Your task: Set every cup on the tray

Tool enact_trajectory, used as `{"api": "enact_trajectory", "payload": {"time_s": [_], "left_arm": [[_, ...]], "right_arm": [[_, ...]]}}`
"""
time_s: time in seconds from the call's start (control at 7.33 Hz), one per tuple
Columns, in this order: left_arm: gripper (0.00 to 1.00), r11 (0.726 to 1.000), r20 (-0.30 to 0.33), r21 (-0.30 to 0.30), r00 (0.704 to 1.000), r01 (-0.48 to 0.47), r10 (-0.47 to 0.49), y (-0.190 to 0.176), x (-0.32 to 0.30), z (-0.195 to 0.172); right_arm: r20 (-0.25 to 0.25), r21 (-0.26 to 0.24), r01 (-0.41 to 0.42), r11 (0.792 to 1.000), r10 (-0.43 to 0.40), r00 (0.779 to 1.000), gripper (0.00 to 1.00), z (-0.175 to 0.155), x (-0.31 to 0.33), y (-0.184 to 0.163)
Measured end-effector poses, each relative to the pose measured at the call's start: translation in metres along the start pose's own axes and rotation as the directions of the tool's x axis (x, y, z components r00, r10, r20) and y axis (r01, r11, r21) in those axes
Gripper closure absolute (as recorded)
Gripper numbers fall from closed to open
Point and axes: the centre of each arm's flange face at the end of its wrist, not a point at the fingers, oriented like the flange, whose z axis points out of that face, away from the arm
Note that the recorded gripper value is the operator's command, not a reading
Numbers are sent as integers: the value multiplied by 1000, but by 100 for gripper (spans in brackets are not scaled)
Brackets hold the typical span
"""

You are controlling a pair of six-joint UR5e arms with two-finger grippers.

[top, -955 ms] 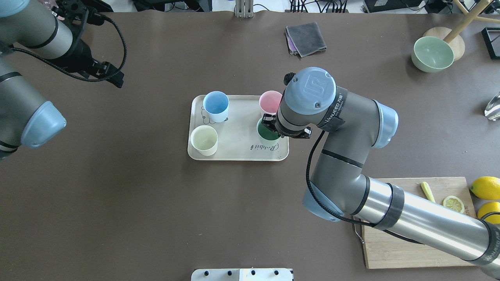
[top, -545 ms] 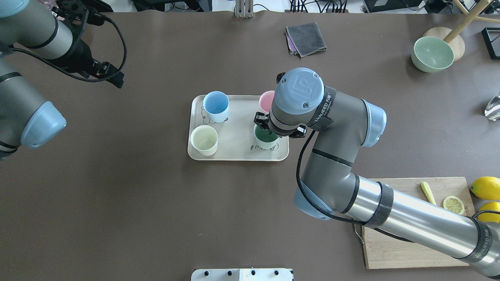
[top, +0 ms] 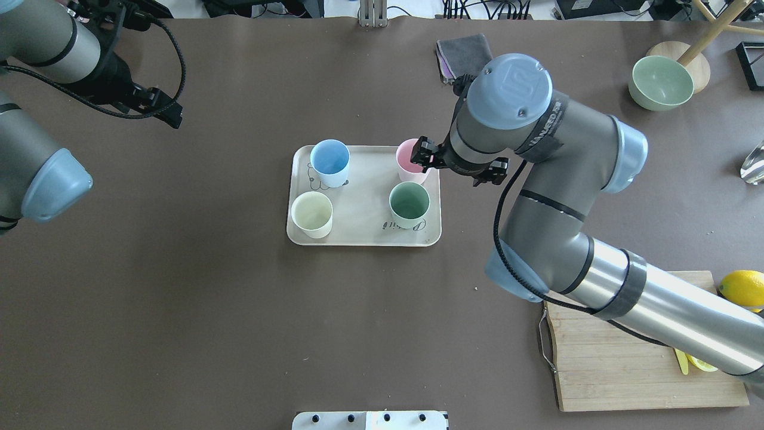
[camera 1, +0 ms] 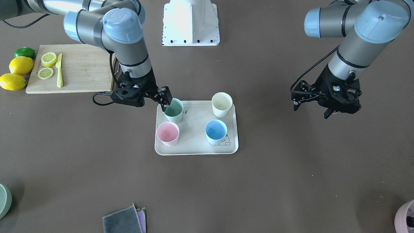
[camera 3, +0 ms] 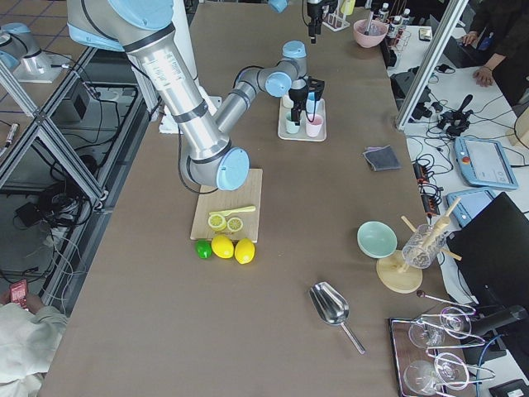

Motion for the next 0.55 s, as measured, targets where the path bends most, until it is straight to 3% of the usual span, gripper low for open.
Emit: {"api": "enact_trajectory", "payload": {"time_s": [0.27, 0.41, 0.55], "left_arm": [[1, 998, 53, 5, 997, -64, 64, 23, -75, -22], [1, 996, 59, -10, 994, -89, 89, 43, -125, -34], [1, 995, 27, -29, 995, -98, 99, 71, -180, -50]], "right_arm": [[-44, -4, 144, 990, -144, 989, 0, -43, 119, -62], [-67, -24, 222, 975, -223, 972, 0, -58, 193, -85], [-73, -55, 284, 957, -288, 955, 0, -73, 270, -103]]}}
